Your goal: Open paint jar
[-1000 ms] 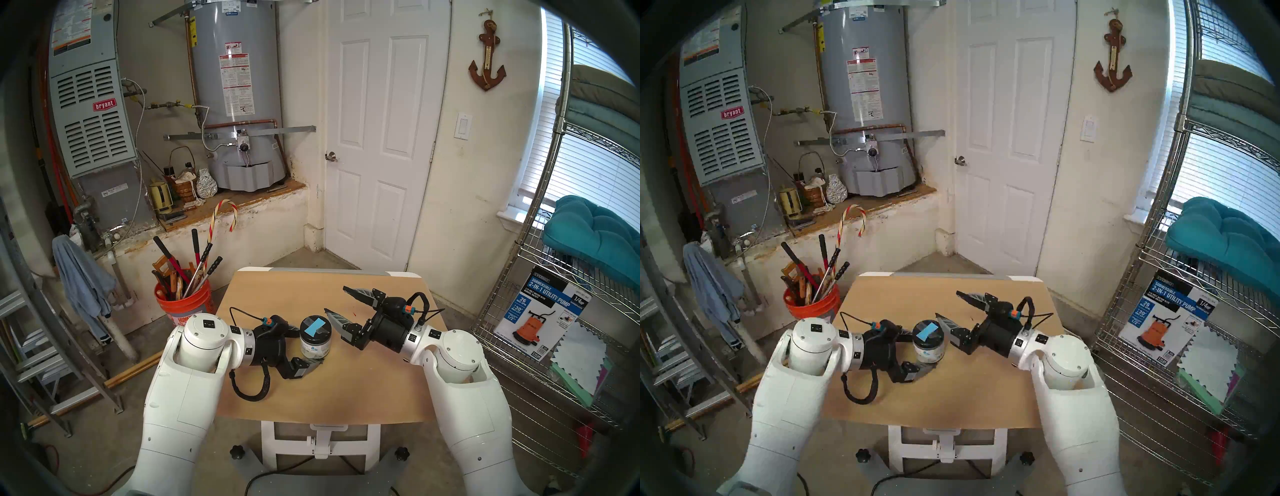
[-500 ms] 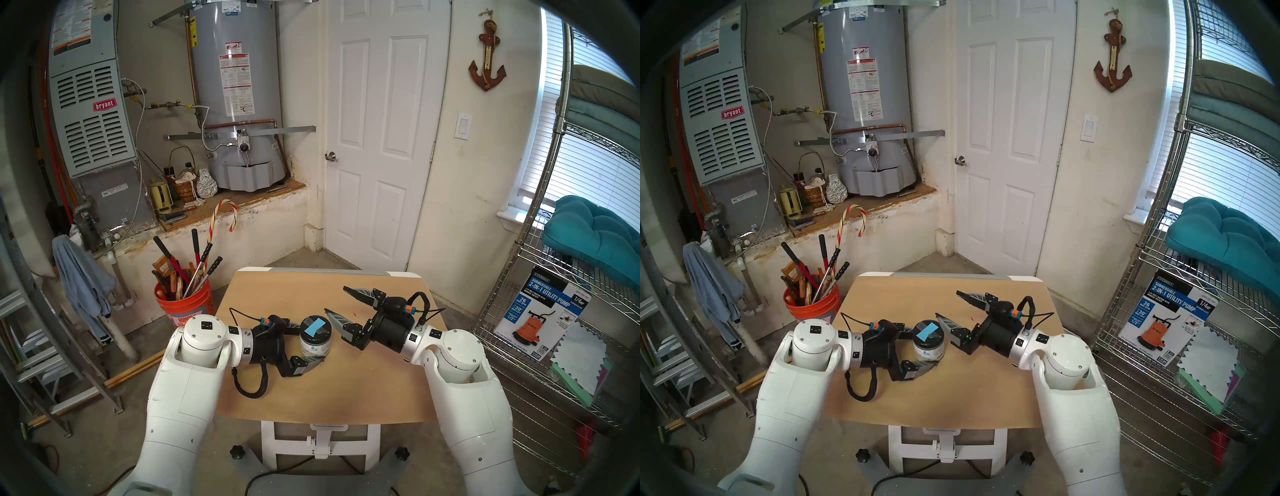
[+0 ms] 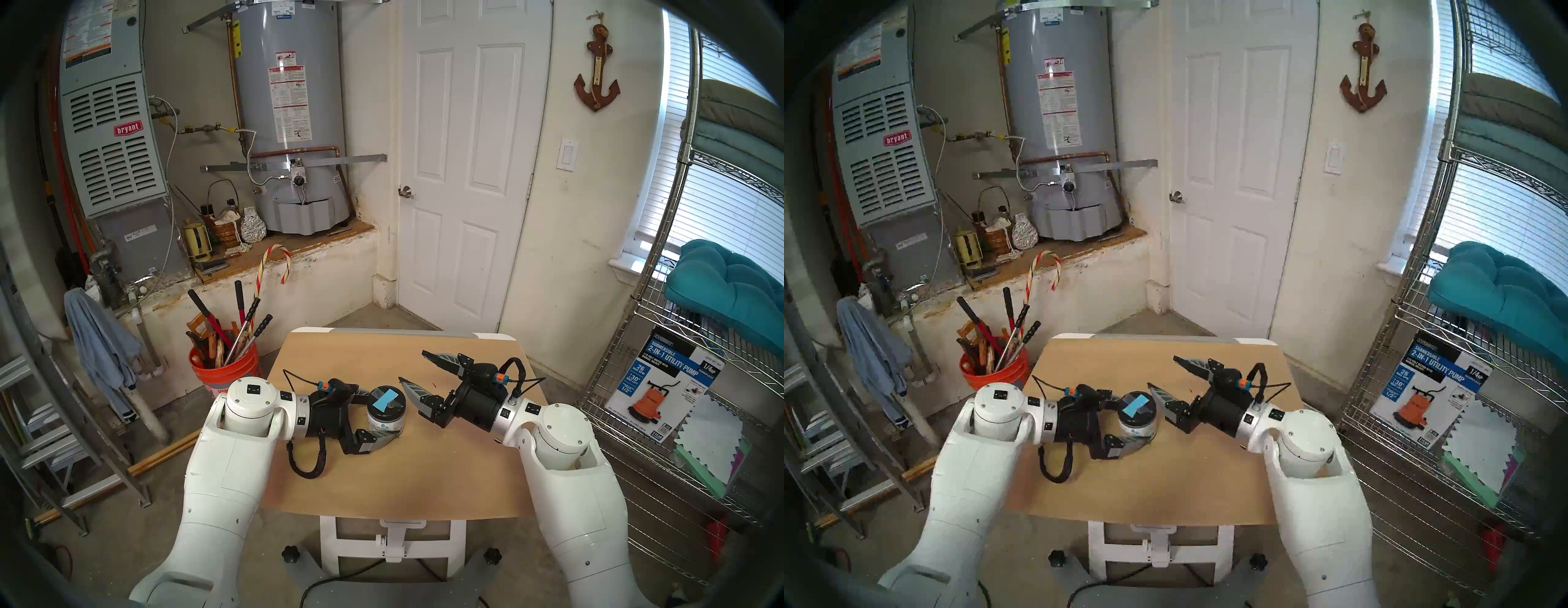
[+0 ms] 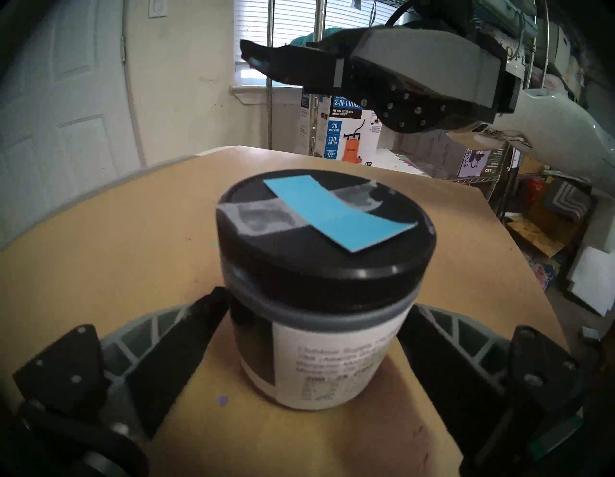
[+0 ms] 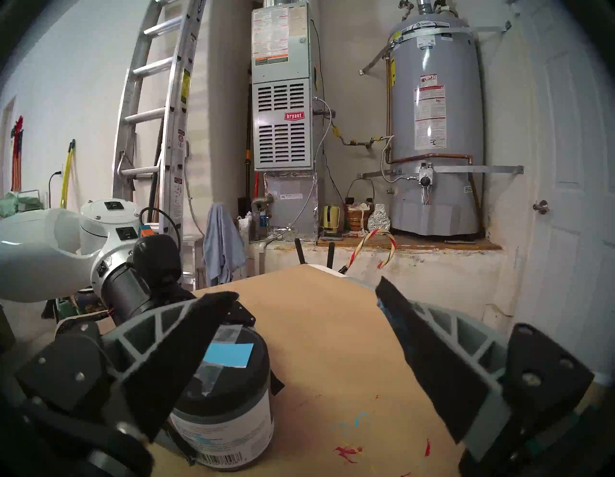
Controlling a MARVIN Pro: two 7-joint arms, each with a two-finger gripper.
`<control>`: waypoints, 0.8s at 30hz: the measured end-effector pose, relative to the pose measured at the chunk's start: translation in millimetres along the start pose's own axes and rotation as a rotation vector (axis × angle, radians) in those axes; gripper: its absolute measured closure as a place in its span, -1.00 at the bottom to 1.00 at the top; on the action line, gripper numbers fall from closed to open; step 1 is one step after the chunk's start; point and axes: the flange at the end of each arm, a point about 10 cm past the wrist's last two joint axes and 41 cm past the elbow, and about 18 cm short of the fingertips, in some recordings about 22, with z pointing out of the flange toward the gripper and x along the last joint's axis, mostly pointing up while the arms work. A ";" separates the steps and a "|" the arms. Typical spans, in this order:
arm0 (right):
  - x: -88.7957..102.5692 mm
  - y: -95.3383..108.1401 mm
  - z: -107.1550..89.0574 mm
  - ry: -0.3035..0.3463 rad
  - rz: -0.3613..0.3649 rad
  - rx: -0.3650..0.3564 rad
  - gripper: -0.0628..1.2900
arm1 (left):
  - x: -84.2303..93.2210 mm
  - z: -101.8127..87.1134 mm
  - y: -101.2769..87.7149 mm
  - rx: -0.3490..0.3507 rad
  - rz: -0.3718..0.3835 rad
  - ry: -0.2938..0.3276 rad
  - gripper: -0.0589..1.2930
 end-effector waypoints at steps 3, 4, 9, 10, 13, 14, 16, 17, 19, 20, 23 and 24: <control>-0.2 0.0 0.5 0.000 0.000 -0.001 -0.89 | 1.6 2.0 -0.3 -0.011 0.004 0.009 -0.90; -0.2 -0.1 0.7 0.000 0.000 -0.001 -0.89 | 2.2 2.5 -0.3 -0.013 0.005 0.010 -0.90; -0.2 -0.1 1.3 0.000 0.000 -0.002 -0.89 | 4.4 4.5 0.9 -0.026 0.009 0.014 -0.90; -0.2 -0.1 1.3 -0.001 0.000 -0.002 -0.89 | 4.5 4.9 1.2 -0.028 0.010 0.014 -0.90; -0.3 0.0 1.3 -0.001 0.000 -0.002 -0.89 | 4.6 6.2 2.0 -0.033 0.010 0.013 -0.90; -0.4 -0.1 1.3 -0.001 0.000 0.000 -0.89 | 4.6 7.3 2.7 -0.037 0.010 0.012 -0.90; -0.4 -0.2 1.3 -0.001 0.000 0.001 -0.89 | 4.6 8.0 3.1 -0.039 0.010 0.012 -0.90; -0.4 -0.3 1.3 0.000 0.000 0.002 -0.89 | 4.6 8.5 3.3 -0.040 0.010 0.011 -0.90; -0.4 -0.4 1.3 0.000 0.000 0.004 -0.89 | 4.5 9.2 3.6 -0.041 0.007 0.009 -0.90; -0.4 -0.6 1.3 0.000 0.000 0.005 -0.89 | 4.3 9.4 3.6 -0.040 0.005 0.008 -0.90; -0.4 -0.8 1.2 0.000 0.000 0.008 -0.89 | 3.0 10.1 3.2 -0.034 -0.003 0.006 -0.90; -0.4 -0.8 1.1 0.000 0.000 0.009 -0.89 | 2.0 10.3 2.8 -0.029 -0.007 0.005 -0.90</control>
